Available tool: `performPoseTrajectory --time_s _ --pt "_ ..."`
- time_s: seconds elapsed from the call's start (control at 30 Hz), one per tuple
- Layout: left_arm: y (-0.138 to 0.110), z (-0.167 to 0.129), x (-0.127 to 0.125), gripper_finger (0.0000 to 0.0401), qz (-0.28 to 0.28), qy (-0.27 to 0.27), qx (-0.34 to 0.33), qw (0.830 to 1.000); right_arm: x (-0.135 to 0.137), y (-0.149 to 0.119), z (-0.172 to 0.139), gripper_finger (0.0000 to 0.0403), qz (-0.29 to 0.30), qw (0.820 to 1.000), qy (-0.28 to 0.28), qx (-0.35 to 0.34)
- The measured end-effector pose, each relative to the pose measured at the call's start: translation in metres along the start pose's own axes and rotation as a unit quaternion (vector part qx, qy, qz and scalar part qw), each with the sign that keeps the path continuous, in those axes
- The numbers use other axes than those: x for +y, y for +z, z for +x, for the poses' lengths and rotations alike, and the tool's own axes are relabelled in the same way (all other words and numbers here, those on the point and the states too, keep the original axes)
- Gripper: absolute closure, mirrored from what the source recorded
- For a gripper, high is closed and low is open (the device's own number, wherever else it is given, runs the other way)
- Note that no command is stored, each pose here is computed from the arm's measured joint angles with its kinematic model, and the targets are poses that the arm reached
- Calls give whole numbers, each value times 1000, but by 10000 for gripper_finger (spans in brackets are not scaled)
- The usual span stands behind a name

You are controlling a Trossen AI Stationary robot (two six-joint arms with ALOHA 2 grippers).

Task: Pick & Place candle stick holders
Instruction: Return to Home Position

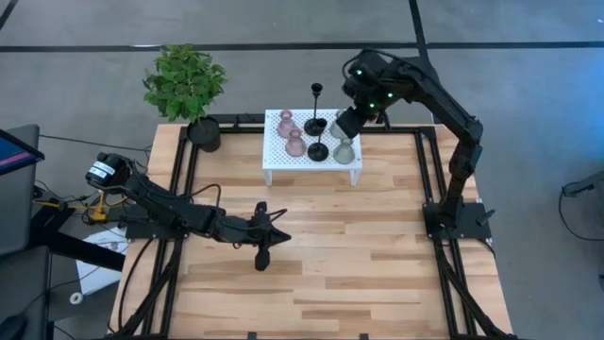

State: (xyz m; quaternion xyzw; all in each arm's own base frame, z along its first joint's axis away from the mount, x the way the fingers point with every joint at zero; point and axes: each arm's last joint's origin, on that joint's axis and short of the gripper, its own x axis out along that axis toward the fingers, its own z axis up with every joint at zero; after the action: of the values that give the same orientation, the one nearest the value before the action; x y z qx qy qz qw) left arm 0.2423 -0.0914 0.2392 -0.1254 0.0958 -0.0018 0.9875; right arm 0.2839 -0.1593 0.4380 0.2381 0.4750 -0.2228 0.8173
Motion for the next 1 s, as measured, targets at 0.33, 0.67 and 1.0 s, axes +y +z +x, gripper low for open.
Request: performPoseTrajectory --time_s 0.33,0.67,1.0 --pt "8 -17 0 399 24 -4 9 1000 44 -45 -70 398 -109 990 3 -89" --pt "45 -103 0 399 41 30 -71 996 90 -98 -130 402 -207 954 48 -211" --pt "49 -149 -8 399 55 -16 -99 993 112 -120 -136 403 -227 946 11 -230"
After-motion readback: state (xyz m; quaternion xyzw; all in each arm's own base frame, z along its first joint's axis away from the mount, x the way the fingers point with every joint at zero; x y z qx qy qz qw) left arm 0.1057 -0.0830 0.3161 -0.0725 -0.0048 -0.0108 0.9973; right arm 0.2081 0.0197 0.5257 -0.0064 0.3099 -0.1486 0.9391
